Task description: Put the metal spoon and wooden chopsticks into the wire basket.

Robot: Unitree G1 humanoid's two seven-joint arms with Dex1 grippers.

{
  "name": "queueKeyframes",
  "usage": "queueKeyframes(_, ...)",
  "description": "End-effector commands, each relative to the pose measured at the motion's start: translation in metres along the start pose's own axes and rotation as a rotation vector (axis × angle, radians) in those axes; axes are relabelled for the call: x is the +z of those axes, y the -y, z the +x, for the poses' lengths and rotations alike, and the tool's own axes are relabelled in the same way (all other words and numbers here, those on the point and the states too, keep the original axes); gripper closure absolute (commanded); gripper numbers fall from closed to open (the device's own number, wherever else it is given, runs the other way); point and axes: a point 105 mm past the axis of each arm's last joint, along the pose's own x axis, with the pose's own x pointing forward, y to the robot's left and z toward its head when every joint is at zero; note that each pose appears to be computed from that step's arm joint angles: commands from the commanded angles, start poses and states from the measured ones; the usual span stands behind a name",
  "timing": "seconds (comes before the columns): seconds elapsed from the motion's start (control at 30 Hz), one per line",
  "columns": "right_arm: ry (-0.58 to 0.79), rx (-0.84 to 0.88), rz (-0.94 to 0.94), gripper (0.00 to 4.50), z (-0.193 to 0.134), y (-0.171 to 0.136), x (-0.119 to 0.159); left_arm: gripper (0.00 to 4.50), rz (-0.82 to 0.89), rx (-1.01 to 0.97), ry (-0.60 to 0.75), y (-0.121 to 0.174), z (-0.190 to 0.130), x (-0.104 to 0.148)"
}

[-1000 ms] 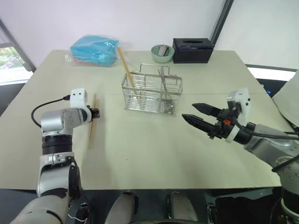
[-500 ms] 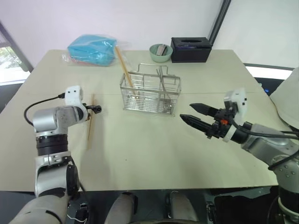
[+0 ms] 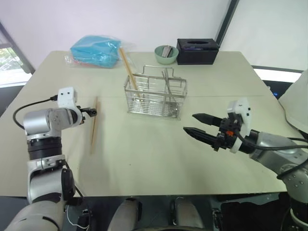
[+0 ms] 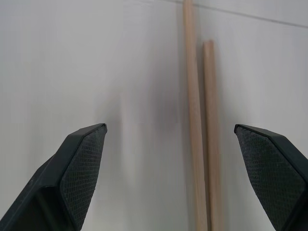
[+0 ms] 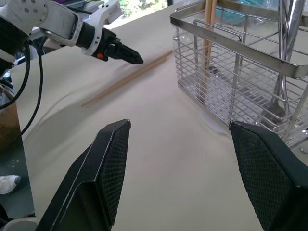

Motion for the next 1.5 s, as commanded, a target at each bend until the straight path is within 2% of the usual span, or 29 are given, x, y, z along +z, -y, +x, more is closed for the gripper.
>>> queueKeyframes(0.03, 0.034, 0.007, -0.047, 1.12, -0.001, -0.003, 0.011, 0.03, 0.030, -0.006, 0.018, 0.004, 0.005, 0.004)
queueKeyframes(0.53, 0.027, -0.055, -0.049, 1.12, -0.003, 0.008, 0.012, 0.03, 0.105, 0.034, -0.098, 0.006, 0.024, -0.019)
queueKeyframes(0.73, 0.032, -0.061, -0.046, 1.12, 0.000, 0.009, 0.014, 0.03, 0.155, 0.059, -0.109, 0.005, 0.027, -0.018)
queueKeyframes(0.97, 0.032, -0.048, -0.032, 1.12, 0.003, 0.008, 0.018, 0.03, 0.177, 0.089, -0.080, -0.003, 0.023, -0.006)
queueKeyframes(1.37, 0.026, -0.008, -0.033, 1.12, 0.012, 0.007, 0.022, 0.03, 0.079, 0.014, 0.052, 0.015, -0.002, 0.042)
queueKeyframes(1.5, 0.025, -0.002, -0.032, 1.12, 0.014, 0.007, 0.022, 0.03, 0.087, 0.042, 0.053, 0.007, -0.007, 0.044)
